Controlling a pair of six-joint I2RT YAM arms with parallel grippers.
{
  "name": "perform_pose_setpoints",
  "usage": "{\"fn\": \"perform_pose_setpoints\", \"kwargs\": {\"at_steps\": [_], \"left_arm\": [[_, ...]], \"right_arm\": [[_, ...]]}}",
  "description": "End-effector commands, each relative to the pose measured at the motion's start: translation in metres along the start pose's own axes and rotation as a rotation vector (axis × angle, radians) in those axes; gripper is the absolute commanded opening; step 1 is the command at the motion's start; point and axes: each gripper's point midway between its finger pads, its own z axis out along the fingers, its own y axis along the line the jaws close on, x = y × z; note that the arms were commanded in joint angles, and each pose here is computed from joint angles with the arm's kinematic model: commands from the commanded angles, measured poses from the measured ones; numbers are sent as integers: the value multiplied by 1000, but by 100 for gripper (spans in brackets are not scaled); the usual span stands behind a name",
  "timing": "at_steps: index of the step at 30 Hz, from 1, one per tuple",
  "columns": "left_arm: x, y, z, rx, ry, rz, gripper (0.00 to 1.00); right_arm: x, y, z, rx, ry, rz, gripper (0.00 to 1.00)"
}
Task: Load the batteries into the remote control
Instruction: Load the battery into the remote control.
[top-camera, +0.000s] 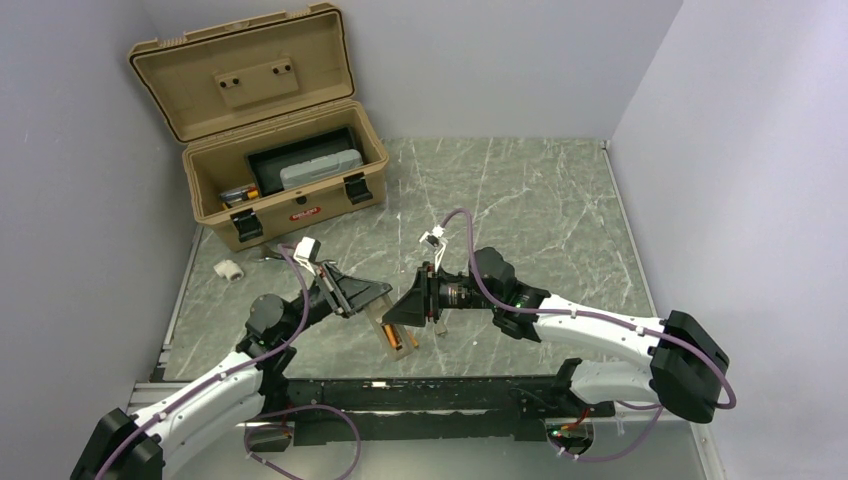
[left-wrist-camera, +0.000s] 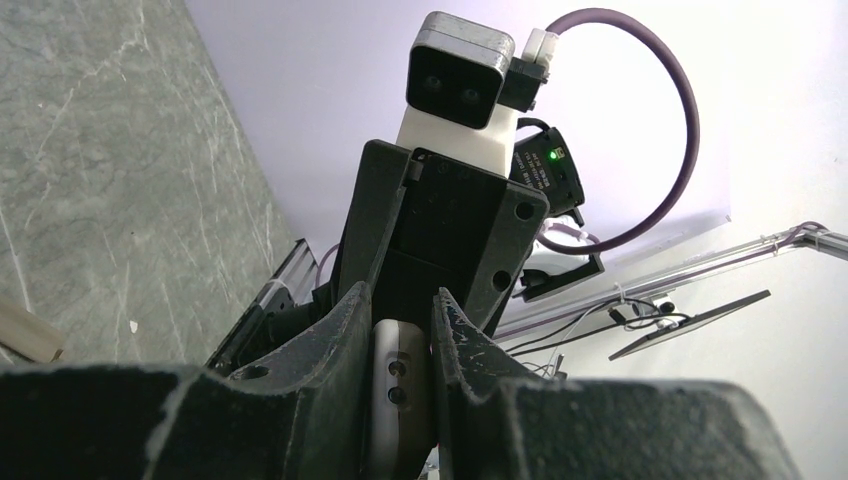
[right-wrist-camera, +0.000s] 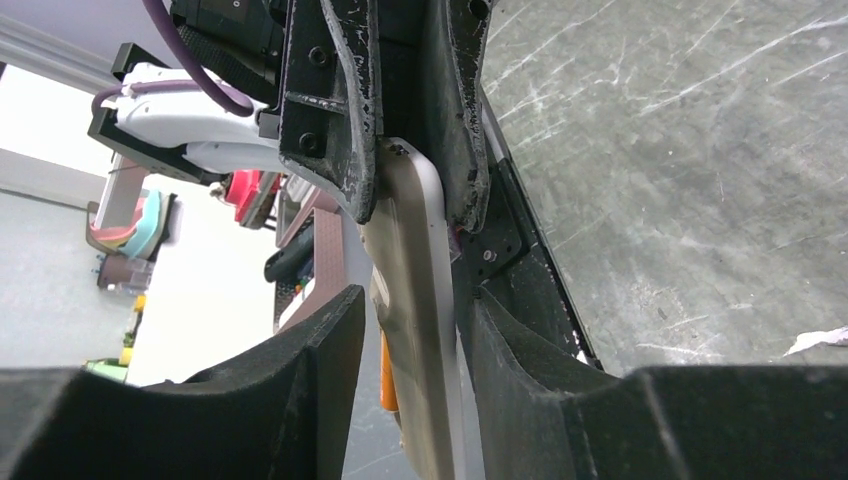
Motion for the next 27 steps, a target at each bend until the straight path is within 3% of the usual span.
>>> {"fn": "perform_pose_setpoints", "kwargs": {"at_steps": [1, 16, 22, 27], "left_arm": [[-12, -35, 4, 107, -40, 49, 0], [-11, -30, 1, 101, -51, 42, 2], [-9, -29, 1, 103, -40, 42, 30], [-7, -25, 0, 94, -33, 40, 40]], "right_arm": [[-7, 13, -1, -57, -28, -21, 44], [-8, 17, 3, -92, -31, -1, 18], [-8, 19, 3, -102, -28, 5, 5], [-8, 21, 5, -120, -19, 23, 0]]}}
